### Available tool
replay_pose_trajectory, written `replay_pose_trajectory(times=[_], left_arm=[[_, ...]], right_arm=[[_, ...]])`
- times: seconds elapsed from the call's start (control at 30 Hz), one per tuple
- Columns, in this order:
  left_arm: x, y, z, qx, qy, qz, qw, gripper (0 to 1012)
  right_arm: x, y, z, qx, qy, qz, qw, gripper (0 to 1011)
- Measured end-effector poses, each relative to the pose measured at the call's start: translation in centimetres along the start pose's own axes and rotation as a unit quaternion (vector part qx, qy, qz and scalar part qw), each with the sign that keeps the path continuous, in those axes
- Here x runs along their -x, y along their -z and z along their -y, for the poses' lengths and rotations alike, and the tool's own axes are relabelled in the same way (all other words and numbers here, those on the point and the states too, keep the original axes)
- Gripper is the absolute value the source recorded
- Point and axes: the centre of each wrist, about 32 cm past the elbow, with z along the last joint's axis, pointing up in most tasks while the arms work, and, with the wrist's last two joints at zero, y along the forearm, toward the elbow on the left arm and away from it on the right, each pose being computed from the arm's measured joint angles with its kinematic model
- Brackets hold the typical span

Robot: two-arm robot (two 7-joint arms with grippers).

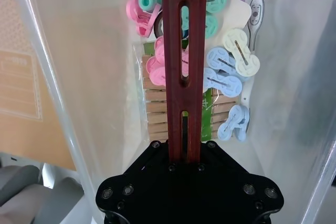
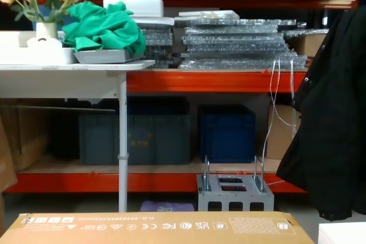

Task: Use one hand to grasp the basket and place it at the designated location.

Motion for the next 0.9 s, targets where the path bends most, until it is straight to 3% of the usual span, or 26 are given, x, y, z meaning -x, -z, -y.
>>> replay_pose_trajectory(times=[0.2, 0.43, 0.9], left_arm=[[0.00, -0.01, 0.00, 0.000, 0.000, 0.000, 1.0000, 0], [0.00, 0.00, 0.00, 0.000, 0.000, 0.000, 1.0000, 0], [0.00, 0.00, 0.00, 0.000, 0.000, 0.000, 1.0000, 0]], right_arm=[[0.8, 2.1, -0.8, 0.007, -0.006, -0.040, 0.9992, 0], [1.5, 3.7, -1.4, 0.008, -0.012, -0.068, 0.9976, 0], [2.2, 3.9, -3.3, -0.002, -0.036, -0.069, 0.9970, 0]])
